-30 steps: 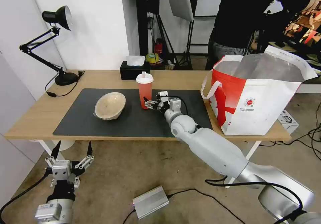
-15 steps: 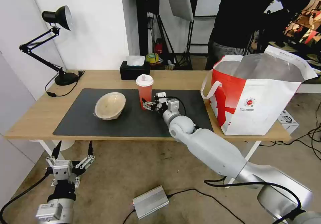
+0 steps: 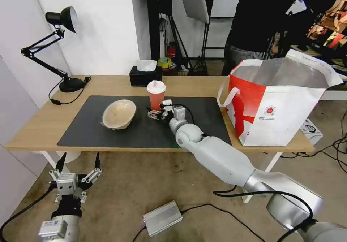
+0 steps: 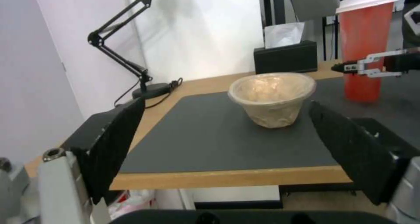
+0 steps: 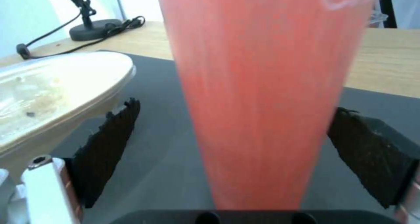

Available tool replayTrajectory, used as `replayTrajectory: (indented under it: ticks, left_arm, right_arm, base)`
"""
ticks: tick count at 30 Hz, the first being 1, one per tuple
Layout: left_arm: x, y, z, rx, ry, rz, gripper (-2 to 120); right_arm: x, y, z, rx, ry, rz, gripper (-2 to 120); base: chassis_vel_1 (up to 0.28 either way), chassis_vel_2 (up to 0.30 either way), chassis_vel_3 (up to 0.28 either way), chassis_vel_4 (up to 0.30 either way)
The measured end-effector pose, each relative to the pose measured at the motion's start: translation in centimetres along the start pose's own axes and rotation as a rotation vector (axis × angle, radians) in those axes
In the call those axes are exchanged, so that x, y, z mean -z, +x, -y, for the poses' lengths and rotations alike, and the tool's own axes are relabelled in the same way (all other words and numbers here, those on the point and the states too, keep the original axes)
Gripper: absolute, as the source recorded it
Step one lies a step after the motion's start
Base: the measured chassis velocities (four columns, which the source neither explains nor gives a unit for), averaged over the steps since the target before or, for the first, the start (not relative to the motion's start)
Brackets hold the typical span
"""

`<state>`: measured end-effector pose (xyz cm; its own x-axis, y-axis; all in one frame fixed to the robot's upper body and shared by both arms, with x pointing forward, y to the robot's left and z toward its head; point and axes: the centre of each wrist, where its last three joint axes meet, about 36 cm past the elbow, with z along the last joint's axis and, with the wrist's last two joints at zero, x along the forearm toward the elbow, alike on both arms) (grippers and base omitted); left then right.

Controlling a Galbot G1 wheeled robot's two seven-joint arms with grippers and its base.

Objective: Pick up the trash from the table and place it into the takeout bag.

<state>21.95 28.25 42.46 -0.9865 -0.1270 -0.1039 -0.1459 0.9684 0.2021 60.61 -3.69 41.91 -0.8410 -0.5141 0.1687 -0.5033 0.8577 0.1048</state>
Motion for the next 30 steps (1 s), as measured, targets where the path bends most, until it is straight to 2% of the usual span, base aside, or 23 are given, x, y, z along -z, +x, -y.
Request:
replayTrajectory:
  ticks: [7, 23, 27, 30]
  left_arm:
    - [-0.1, 0.0, -0.1, 0.004, 0.007, 0.000, 100]
    - [-0.4, -0.1, 0.0, 0.002, 0.012, -0.004, 100]
    - [-0.5, -0.1, 0.0, 0.001, 0.013, -0.005, 100]
    - [-0.4, -0.1, 0.0, 0.001, 0.013, -0.003, 100]
  right_arm:
    - [-0.1, -0.6, 0.1, -0.002, 0.014, 0.003, 100]
    - [-0.3, -1.4, 2.1, -0.038, 0.029, 0.016, 100]
    - [-0.2, -1.9, 2.4, -0.043, 0.035, 0.024, 96]
    - [-0.2, -2.0, 2.3, -0.040, 0.034, 0.027, 86]
  base:
    - [0.000, 0.000, 0.000, 0.000]
    - [0.000, 0.000, 0.000, 0.000]
    - [0.000, 0.000, 0.000, 0.000]
    - [0.000, 0.000, 0.000, 0.000]
